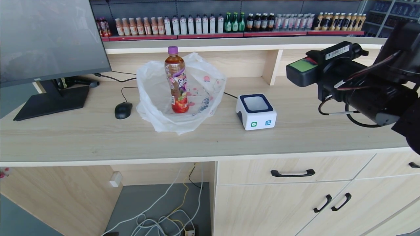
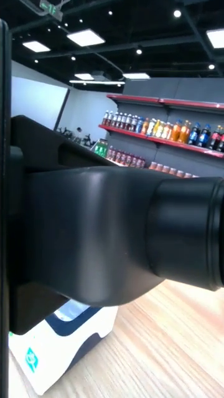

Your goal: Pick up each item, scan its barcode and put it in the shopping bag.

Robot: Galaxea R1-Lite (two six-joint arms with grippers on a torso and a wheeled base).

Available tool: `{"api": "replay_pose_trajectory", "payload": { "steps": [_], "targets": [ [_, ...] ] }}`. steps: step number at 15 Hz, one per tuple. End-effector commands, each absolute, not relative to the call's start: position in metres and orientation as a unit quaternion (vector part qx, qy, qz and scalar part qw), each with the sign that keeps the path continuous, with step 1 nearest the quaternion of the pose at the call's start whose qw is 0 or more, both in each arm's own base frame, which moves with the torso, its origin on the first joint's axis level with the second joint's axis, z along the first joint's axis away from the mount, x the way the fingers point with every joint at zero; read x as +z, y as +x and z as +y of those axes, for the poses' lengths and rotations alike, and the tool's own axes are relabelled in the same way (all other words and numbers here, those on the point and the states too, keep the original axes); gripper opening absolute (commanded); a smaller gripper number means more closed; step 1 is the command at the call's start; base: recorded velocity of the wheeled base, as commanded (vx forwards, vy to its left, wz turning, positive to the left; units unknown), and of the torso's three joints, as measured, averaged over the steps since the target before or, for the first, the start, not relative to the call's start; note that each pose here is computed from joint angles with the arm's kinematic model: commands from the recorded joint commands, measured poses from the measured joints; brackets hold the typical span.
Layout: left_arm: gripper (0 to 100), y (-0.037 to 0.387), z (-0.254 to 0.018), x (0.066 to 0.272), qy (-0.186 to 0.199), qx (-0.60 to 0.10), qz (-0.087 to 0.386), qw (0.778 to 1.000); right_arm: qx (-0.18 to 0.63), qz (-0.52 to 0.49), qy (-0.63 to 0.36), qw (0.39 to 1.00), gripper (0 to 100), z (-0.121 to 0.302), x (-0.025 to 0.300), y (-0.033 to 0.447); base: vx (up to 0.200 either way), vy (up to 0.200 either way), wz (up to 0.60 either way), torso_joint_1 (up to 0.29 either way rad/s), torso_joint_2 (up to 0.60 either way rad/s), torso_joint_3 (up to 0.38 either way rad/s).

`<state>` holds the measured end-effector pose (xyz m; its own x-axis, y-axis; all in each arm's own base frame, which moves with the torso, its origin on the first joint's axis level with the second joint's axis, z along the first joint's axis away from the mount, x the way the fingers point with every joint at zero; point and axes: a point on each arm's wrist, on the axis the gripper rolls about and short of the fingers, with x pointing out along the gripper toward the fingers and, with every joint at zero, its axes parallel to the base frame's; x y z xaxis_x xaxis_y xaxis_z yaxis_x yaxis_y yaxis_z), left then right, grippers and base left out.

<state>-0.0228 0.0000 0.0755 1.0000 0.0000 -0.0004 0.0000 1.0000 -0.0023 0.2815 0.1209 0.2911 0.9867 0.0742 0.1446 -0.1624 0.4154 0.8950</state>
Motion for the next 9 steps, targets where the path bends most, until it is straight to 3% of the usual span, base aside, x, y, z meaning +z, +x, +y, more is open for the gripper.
{"api": "replay_pose_trajectory", "payload": {
  "steps": [1,9],
  "targets": [
    [100,-0.023,0.000,0.075,-0.002,0.000,0.000,1.000,0.075,-0.057,0.525,0.846,0,0.110,0.301,0.255,0.000,0.000,0.00,0.000,0.00,0.000],
    [100,-0.023,0.000,0.075,0.004,-0.001,0.000,1.000,0.073,-0.098,0.378,0.918,0,0.083,0.299,0.198,0.000,0.000,0.00,0.000,0.00,0.000]
  ]
}}
